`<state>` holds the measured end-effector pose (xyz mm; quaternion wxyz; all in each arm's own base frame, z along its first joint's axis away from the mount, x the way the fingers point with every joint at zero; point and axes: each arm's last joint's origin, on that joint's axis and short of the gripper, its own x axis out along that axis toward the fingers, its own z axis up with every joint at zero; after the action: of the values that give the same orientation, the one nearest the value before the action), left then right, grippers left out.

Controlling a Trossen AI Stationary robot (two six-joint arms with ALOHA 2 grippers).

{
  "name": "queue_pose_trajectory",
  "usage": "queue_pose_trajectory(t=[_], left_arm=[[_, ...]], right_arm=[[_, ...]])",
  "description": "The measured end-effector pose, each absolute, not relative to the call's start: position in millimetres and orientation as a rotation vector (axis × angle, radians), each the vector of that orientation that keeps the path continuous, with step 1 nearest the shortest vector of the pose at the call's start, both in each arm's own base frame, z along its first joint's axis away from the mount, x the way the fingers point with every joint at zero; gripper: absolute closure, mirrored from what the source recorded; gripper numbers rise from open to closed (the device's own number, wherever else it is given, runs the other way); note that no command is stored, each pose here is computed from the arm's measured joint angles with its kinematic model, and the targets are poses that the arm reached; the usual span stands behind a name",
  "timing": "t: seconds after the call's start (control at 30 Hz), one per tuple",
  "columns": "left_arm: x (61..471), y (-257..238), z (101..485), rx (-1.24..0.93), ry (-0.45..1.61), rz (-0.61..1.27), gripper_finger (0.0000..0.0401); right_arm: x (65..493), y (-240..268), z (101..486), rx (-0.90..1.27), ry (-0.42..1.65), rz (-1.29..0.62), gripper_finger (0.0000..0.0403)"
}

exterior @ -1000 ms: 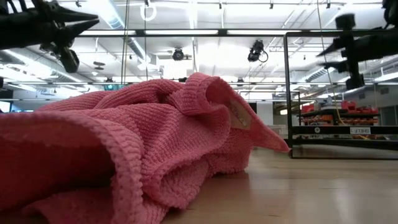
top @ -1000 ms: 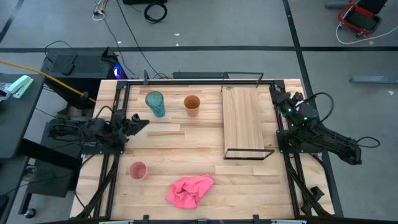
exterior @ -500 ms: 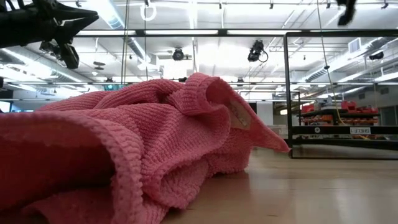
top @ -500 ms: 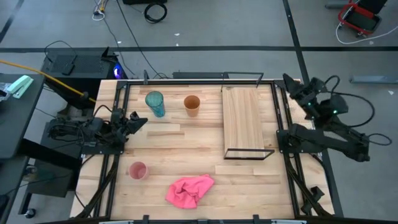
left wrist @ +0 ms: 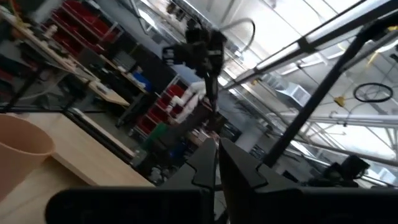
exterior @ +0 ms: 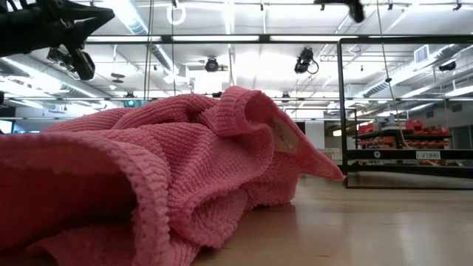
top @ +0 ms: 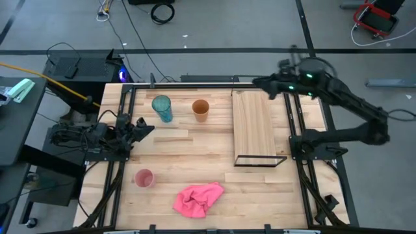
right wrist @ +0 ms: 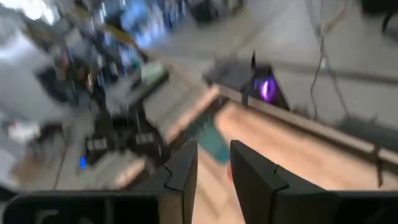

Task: Stack small to large cups/mugs on shelf
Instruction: Move the orange cup to the bottom right of the table

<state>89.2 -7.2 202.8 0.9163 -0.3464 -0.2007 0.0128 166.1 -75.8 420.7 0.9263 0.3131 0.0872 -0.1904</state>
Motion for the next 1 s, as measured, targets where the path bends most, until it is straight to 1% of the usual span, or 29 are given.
queue_pose_trajectory(t=[0.1,0.17,0.37,0.47,0.6,0.77,0.87,1.0], left_arm=[[87.3,-6.9,209.5,-0.689,-0.43,0.025,0.038],[85.5,-6.5,215.3,-0.665,-0.444,0.026,0.038],[83.7,-6.2,221.0,-0.615,-0.449,0.036,0.0377],[84.5,-6.3,219.4,-0.612,-0.431,0.041,0.0378],[85.2,-6.4,217.8,-0.608,-0.413,0.045,0.0376],[85.4,-6.5,217.2,-0.631,-0.407,0.042,0.0374],[85.9,-6.6,215.9,-0.656,-0.393,0.041,0.0376],[87.0,-6.8,212.8,-0.687,-0.361,0.044,0.0371]], right_arm=[[187.0,-84.1,422.9,0.655,0.282,-0.355,0.03],[198.1,-89.4,422.4,0.656,0.338,-0.365,0.03],[235.5,-108.5,411.5,0.599,0.446,-0.377,0.0298],[257.3,-119.1,397.2,0.578,0.513,-0.38,0.0289],[285.3,-133.2,376.0,0.581,0.588,-0.396,0.0267],[316.9,-153.3,347.7,0.643,0.659,-0.487,0.0237],[331.7,-163.4,335.6,0.689,0.681,-0.514,0.023],[348.6,-171.8,315.7,0.716,0.75,-0.539,0.0232]])
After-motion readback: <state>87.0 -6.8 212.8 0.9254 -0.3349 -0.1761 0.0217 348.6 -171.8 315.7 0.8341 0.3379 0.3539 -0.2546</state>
